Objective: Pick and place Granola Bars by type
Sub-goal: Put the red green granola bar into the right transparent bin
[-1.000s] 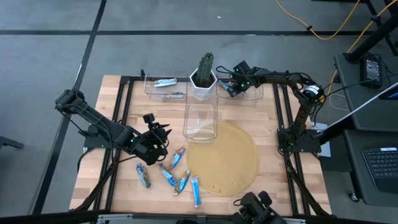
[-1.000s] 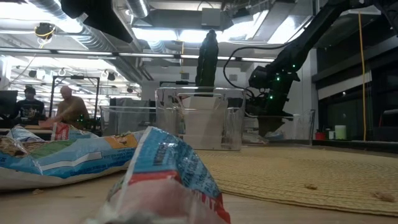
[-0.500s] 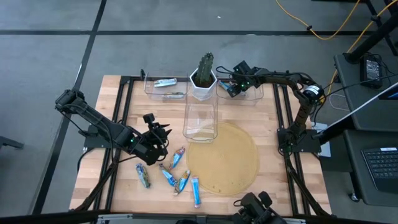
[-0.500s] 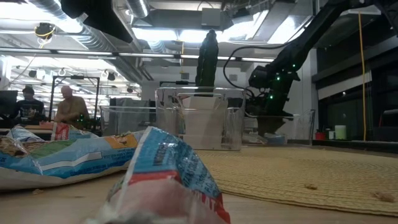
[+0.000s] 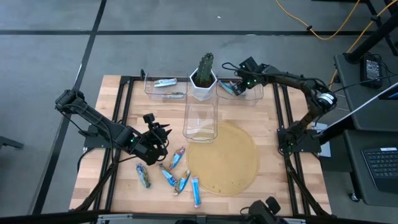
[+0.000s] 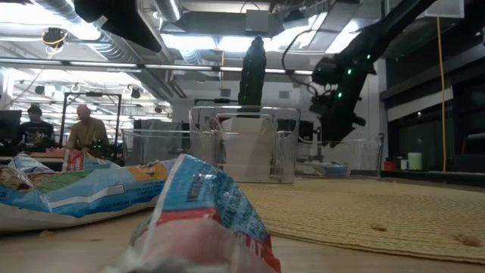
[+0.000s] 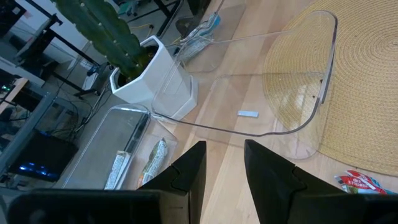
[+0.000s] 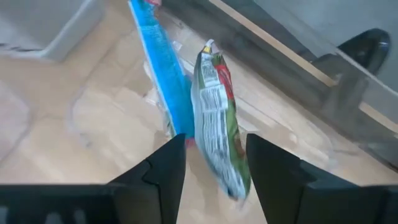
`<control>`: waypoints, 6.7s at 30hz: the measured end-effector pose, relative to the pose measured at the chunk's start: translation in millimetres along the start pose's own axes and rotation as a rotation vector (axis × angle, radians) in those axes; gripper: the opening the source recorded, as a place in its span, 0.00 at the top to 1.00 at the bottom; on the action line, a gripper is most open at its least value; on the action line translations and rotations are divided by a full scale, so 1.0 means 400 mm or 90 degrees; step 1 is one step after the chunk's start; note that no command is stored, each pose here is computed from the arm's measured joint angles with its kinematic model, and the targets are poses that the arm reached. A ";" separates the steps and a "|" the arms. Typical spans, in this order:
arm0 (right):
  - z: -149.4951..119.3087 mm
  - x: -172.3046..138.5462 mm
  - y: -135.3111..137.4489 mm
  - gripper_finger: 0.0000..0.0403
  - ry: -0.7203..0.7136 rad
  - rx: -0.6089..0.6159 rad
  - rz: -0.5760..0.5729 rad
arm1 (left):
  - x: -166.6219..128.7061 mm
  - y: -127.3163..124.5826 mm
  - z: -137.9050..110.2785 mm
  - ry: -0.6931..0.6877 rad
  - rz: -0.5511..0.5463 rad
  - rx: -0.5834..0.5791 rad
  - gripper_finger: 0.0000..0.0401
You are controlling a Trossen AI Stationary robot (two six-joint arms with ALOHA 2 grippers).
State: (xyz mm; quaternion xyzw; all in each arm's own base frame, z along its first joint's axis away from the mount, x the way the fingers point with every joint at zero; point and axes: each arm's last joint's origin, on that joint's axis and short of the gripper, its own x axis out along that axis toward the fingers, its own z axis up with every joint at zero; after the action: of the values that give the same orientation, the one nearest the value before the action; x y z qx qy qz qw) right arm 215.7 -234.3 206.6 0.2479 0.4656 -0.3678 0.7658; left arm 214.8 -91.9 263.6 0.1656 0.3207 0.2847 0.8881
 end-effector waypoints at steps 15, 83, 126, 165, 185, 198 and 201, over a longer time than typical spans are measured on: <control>-0.069 -0.236 0.109 0.58 -0.083 -0.105 0.019 | 0.000 0.000 0.000 0.000 -0.001 -0.007 0.75; -0.598 -0.448 0.497 0.58 -0.445 -0.588 0.427 | 0.024 -0.057 -0.021 0.105 -0.141 -0.005 0.75; -0.590 -0.458 0.501 0.58 -0.485 -0.574 0.420 | 0.149 -0.159 -0.084 0.385 -0.379 0.055 0.39; -0.597 -0.439 0.529 0.58 -0.503 -0.617 0.398 | 0.205 -0.240 -0.101 0.359 -0.412 0.058 0.41; -0.597 -0.439 0.529 0.58 -0.503 -0.618 0.398 | 0.198 -0.227 -0.102 0.365 -0.398 0.072 0.91; -0.597 -0.438 0.528 0.58 -0.501 -0.617 0.398 | 0.160 -0.171 -0.069 0.312 -0.352 0.057 0.96; -0.597 -0.438 0.528 0.58 -0.500 -0.614 0.399 | 0.156 -0.163 -0.063 0.299 -0.343 0.058 0.96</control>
State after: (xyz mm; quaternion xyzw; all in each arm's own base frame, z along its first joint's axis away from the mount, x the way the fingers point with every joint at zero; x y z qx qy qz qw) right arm 204.9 124.6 265.6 -0.1488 0.1720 0.0560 0.9722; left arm 263.6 -102.0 184.1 0.0446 0.5603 0.0557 0.8252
